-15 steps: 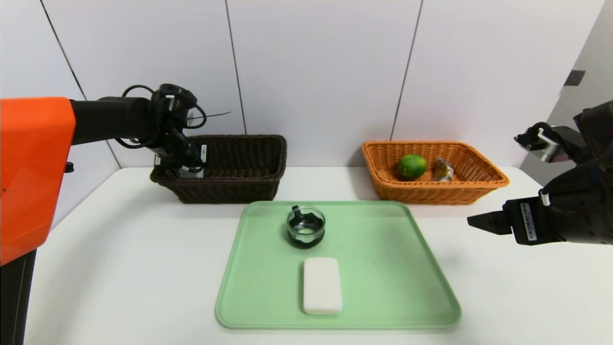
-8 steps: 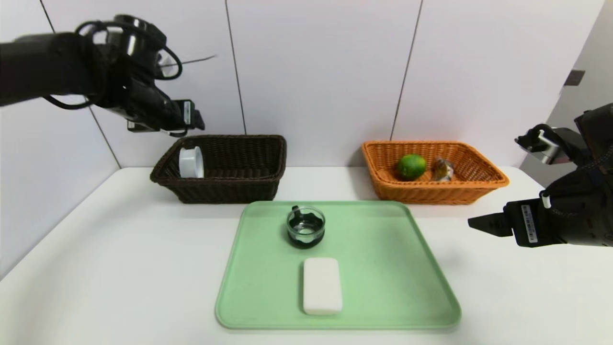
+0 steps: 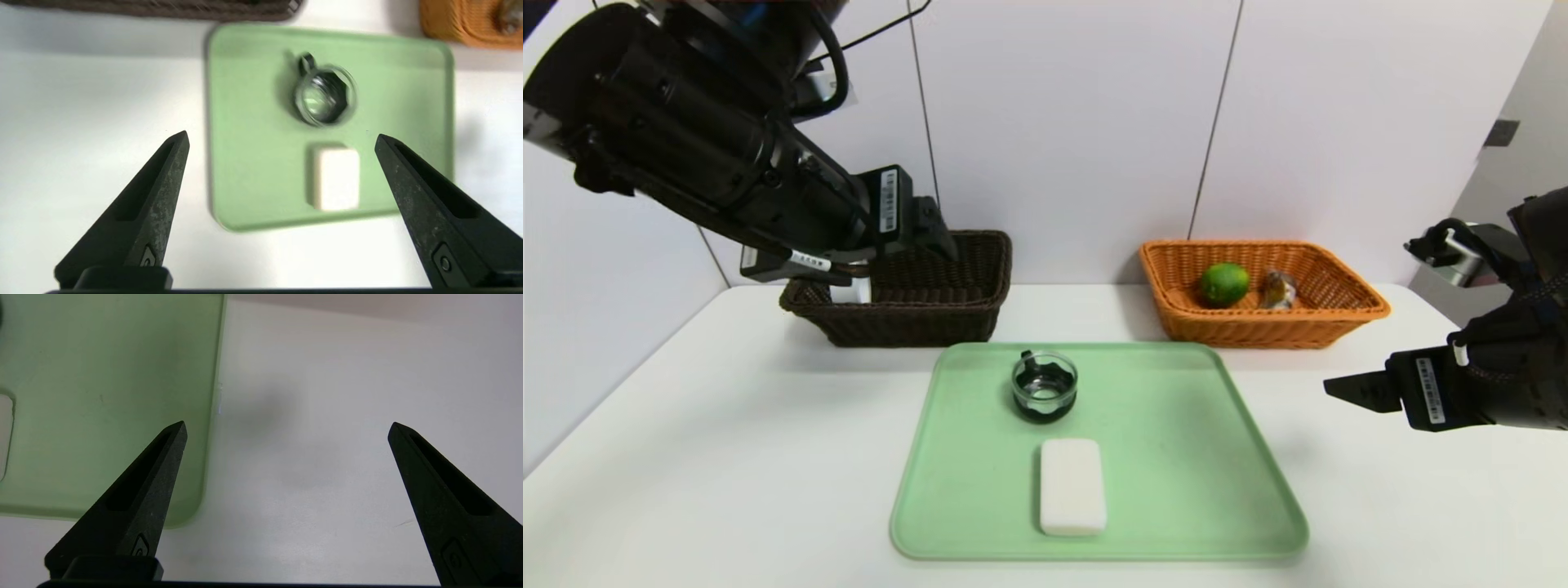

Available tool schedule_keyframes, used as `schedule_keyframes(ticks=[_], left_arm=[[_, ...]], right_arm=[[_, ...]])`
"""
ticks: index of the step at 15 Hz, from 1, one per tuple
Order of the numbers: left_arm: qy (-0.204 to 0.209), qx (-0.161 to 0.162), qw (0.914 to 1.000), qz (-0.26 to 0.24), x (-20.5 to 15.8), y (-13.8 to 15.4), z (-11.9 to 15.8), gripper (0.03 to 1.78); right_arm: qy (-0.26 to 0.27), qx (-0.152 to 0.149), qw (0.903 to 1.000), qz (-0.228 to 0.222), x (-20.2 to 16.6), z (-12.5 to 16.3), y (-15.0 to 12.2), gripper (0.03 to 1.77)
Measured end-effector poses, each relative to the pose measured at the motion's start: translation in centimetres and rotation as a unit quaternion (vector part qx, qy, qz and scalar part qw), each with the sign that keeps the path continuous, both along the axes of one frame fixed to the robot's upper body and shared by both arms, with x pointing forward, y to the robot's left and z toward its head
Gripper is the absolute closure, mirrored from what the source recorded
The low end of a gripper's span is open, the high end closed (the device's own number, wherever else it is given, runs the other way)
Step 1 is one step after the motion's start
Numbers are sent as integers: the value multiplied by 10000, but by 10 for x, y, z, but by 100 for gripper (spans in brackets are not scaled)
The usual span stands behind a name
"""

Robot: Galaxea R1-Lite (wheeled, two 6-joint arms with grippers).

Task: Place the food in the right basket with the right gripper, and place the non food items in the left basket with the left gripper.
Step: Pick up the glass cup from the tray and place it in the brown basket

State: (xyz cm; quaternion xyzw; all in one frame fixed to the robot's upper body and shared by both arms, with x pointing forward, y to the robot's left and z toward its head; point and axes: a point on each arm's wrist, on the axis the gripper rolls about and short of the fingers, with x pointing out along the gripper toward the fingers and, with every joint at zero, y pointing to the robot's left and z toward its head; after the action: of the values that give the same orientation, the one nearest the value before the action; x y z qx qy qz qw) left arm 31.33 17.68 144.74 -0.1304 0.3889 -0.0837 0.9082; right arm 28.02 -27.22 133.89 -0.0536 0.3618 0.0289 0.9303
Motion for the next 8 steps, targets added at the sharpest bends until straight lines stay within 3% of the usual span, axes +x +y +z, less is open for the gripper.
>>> schedule_keyframes(ticks=[3,8], left_arm=[[418,-53,9990,-179,-14,-23,-10,17],[626,193,9972,-347,-6,-39,-26,14]], right_arm=[[-58,29,10000,-6,-4,2,-2,10],[-75,23,10000,-42,-19,-1,-8,10]])
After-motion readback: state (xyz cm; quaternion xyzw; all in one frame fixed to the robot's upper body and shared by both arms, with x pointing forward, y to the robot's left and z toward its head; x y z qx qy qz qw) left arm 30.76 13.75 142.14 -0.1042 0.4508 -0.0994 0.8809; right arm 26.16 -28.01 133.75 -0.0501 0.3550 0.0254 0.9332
